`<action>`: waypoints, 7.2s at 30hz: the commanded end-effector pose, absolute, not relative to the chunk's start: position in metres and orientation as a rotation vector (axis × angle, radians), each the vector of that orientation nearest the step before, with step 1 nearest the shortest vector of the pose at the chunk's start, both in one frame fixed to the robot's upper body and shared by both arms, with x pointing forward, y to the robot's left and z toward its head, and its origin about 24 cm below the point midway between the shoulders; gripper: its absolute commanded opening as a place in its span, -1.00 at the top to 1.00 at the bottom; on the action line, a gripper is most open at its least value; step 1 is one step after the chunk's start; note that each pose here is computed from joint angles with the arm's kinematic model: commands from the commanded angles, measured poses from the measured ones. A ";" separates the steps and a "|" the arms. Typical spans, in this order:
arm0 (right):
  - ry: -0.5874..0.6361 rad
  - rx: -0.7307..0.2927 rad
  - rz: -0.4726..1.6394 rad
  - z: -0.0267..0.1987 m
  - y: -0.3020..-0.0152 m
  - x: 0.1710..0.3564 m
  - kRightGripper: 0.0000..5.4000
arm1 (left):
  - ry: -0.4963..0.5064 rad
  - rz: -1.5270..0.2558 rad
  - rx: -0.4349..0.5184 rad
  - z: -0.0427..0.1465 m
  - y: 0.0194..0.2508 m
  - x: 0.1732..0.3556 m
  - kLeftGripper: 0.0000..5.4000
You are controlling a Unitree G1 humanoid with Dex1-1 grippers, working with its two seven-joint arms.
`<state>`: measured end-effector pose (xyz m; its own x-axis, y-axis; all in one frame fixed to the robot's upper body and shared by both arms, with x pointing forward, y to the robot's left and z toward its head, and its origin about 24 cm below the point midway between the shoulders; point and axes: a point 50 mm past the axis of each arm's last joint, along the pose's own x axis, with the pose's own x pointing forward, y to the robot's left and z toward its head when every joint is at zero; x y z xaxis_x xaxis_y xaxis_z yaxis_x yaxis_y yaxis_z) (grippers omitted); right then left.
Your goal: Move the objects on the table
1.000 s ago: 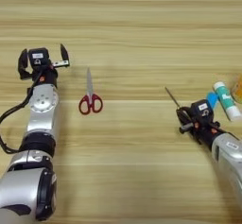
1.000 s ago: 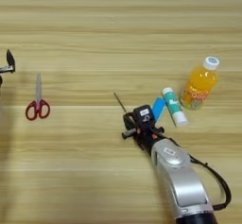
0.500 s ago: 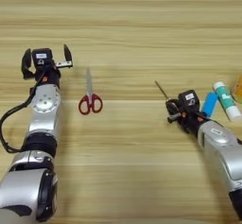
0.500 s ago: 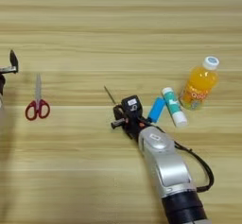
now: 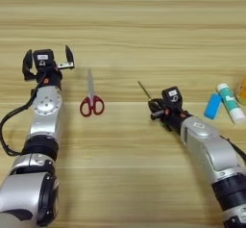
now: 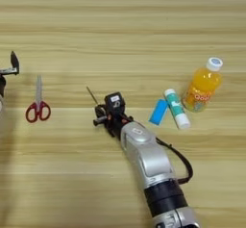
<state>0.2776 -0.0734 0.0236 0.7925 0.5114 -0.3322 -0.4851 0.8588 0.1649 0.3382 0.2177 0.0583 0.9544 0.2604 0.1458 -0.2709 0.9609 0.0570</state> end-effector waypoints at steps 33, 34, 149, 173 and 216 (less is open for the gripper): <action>0.249 0.011 0.648 0.032 -0.041 0.280 0.22 | -0.087 0.211 0.085 0.050 0.206 0.336 -1.00; 0.227 -0.002 0.645 0.035 -0.043 0.280 0.21 | -0.087 0.211 0.085 0.050 0.205 0.336 -1.00; 0.172 -0.070 0.096 0.060 -0.209 0.238 0.38 | -0.095 0.205 0.094 0.050 0.196 0.335 -1.00; 0.228 -0.072 0.439 0.039 -0.117 0.263 0.38 | -0.092 0.199 0.093 0.050 0.196 0.334 -1.00; -0.163 -0.204 0.184 0.099 -0.165 0.269 -0.99 | -0.090 0.198 0.091 0.050 0.194 0.334 -1.00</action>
